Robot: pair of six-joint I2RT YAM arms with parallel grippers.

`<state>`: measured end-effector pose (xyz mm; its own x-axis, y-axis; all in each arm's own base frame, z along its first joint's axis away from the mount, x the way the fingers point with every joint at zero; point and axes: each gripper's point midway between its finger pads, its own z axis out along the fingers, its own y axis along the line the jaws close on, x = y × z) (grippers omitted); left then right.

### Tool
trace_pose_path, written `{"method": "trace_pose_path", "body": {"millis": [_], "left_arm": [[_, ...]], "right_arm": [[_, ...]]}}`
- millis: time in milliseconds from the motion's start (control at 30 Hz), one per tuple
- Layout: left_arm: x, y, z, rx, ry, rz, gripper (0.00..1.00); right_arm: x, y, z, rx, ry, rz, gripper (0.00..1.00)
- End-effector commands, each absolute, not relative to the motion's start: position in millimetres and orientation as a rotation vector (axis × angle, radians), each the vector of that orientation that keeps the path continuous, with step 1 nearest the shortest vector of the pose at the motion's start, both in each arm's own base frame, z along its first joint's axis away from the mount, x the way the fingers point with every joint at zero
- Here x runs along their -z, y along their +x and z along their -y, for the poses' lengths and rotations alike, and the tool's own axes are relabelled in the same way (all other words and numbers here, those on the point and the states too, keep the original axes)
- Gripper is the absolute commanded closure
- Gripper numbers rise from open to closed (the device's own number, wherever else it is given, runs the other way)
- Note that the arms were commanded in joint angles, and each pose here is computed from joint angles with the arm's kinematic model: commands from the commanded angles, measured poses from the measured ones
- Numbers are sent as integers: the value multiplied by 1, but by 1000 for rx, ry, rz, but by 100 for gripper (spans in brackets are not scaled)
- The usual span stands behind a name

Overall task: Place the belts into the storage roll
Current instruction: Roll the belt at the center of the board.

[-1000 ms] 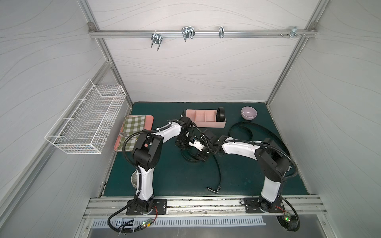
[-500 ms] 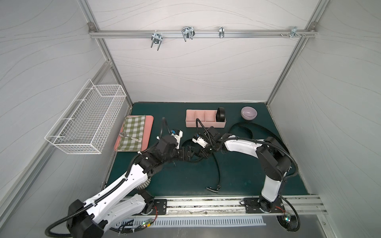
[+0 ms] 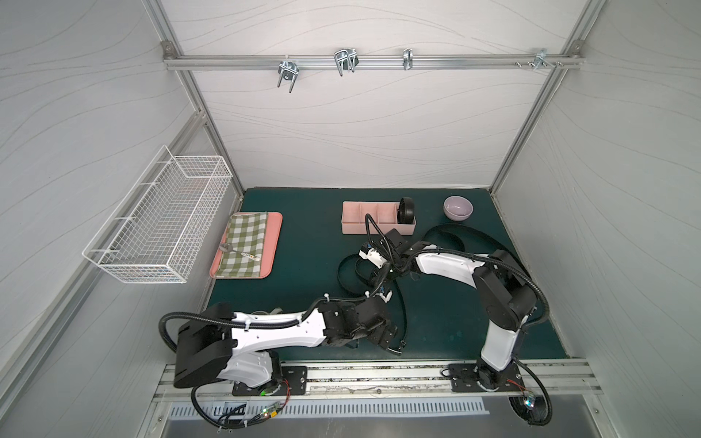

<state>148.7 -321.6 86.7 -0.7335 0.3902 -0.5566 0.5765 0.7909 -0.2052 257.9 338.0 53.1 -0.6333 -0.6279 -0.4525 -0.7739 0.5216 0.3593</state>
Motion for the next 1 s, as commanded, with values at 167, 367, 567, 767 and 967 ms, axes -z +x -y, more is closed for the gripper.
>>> {"method": "trace_pose_path", "body": {"millis": [167, 367, 567, 767, 967], "left_arm": [[-87, 151, 368, 434, 809, -2443, 1], [-67, 152, 371, 330, 832, -2488, 3], [-45, 153, 384, 245, 892, -2529, 26], [-26, 154, 367, 138, 893, -2555, 97], [-9, 158, 304, -85, 759, -2606, 100]], "right_arm": [[-29, 248, -322, -776, -1161, -2587, 100], [-26, 249, -318, -779, -1137, -2604, 100], [-22, 248, -313, -777, -1120, -2622, 100], [-21, 249, -312, -770, -1117, -2628, 100], [-22, 250, -306, -727, -1107, -2646, 100]]}}
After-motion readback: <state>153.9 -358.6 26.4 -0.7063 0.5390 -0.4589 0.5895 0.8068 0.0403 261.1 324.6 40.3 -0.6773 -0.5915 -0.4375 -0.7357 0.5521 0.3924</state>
